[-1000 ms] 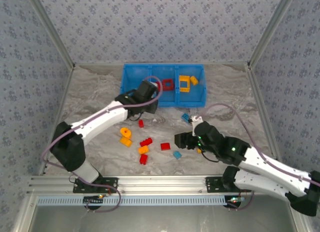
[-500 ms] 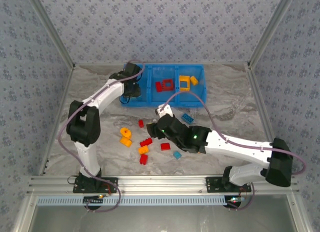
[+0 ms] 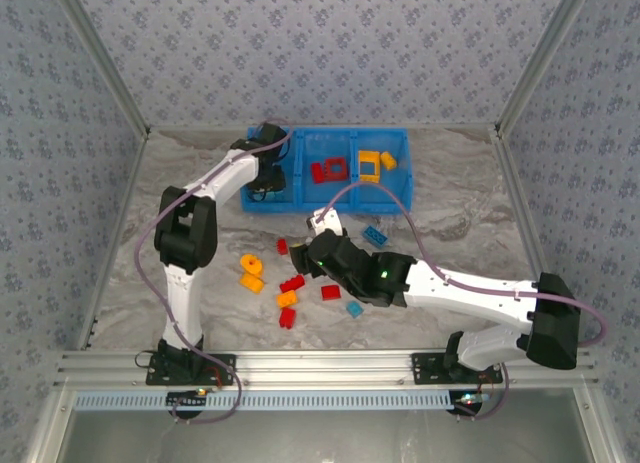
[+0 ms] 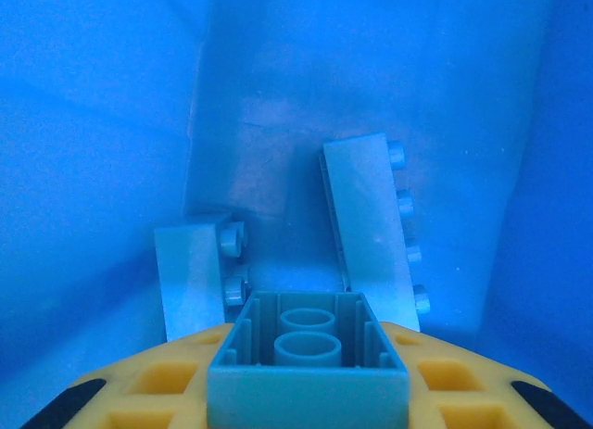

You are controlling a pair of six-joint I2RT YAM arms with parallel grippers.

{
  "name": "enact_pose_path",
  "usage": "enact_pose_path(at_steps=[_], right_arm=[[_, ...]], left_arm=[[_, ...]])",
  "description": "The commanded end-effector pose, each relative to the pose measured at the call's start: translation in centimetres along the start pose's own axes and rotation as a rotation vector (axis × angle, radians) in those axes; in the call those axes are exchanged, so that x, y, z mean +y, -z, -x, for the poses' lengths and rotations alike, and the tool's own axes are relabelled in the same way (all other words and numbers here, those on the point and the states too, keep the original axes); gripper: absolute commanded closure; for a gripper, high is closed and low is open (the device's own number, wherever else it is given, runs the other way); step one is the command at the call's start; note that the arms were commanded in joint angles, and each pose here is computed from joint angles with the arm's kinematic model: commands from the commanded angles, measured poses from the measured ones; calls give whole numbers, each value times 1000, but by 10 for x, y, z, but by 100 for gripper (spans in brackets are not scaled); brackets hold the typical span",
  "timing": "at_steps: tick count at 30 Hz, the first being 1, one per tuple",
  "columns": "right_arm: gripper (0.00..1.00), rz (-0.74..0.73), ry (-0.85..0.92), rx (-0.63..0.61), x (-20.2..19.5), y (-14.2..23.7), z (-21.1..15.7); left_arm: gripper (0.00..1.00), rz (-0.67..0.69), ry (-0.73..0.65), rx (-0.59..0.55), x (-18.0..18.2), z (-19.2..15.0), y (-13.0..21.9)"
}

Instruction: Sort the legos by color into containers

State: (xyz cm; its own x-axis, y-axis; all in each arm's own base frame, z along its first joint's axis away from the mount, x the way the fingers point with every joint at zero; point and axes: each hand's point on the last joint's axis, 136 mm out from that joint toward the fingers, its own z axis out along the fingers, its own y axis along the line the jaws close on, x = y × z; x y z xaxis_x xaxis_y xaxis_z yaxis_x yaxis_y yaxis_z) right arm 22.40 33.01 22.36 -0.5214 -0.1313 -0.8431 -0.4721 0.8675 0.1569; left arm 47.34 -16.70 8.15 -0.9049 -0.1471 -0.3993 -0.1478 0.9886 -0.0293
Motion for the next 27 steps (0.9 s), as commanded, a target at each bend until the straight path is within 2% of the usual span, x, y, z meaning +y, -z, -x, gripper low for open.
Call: enact_pose_path(at_steps=[1, 4, 7, 9, 13, 17, 22, 24, 27], right_arm=[[28, -17, -24, -22, -4, 4, 3], [28, -19, -21, -14, -3, 3, 1], [28, -28, -21, -5, -6, 2, -1], [28, -34, -21, -1, -7, 3, -2], [28, -58, -20, -4, -15, 7, -1], [29, -158, -46, 21, -42, 18, -3], [30, -405, -163, 198, -106, 49, -44], [30, -479, -216, 306, -124, 66, -74], [28, -516, -289, 474, -137, 83, -123]], left_arm=[[66, 10, 24, 15, 4, -2, -1], [59, 4, 32, 29, 3, -5, -4], [44, 4, 34, 29, 4, -7, -1], [38, -2, 37, 21, 5, -7, 4], [37, -24, 47, -9, 5, -2, 21], [37, -68, 50, -66, 0, 6, 55], [31, -164, 39, -143, -11, -5, 115], [28, -237, 1, -177, -22, -23, 142], [23, -392, -87, -219, -48, -68, 178]])
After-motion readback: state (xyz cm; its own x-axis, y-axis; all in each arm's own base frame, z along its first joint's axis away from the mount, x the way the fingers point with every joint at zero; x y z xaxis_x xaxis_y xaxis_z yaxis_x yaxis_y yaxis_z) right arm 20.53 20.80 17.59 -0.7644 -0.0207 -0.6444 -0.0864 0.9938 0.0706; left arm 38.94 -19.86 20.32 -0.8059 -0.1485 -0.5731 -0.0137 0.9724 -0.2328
